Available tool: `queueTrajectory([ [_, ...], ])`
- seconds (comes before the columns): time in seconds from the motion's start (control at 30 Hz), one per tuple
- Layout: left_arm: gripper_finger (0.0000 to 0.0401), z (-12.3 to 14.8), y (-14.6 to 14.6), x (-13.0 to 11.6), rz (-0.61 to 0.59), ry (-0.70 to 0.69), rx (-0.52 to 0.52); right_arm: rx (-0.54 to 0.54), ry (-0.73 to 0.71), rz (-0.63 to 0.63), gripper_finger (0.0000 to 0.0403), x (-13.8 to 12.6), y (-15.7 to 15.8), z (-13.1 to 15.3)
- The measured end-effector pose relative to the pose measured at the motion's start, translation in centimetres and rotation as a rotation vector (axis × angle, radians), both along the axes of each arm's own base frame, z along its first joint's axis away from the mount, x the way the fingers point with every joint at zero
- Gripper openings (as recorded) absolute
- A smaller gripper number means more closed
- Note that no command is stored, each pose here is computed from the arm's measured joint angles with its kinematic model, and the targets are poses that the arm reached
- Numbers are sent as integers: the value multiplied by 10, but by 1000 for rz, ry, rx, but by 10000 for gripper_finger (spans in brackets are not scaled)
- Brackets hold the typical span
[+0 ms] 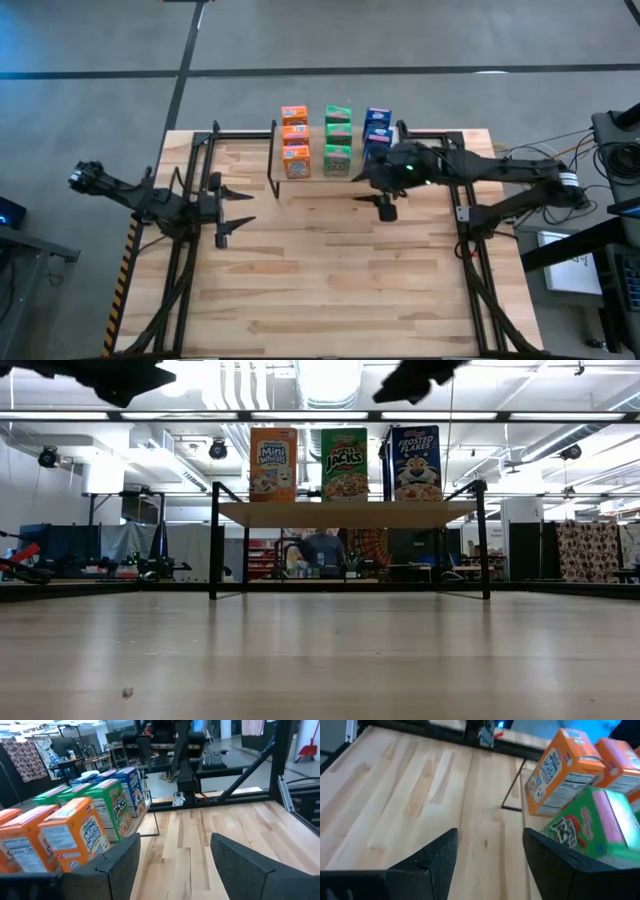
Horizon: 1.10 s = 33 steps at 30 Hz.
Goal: Stack cereal on shelf
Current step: Return to Home Position
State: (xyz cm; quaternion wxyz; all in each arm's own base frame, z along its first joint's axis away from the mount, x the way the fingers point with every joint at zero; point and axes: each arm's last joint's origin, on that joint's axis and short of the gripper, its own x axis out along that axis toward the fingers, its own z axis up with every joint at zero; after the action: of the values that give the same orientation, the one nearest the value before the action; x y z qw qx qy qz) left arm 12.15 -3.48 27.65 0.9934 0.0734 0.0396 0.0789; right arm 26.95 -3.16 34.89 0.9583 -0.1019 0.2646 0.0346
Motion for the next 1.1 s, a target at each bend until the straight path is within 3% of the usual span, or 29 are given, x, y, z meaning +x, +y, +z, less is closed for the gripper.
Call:
queueTrajectory([
  [0.47,226,-26,13,-28,57,-113,-46,-19,-341,6,214,-87,12,-51],
  [1.1,226,-46,22,-48,67,-224,-83,-40,-619,4,214,-149,20,-102],
])
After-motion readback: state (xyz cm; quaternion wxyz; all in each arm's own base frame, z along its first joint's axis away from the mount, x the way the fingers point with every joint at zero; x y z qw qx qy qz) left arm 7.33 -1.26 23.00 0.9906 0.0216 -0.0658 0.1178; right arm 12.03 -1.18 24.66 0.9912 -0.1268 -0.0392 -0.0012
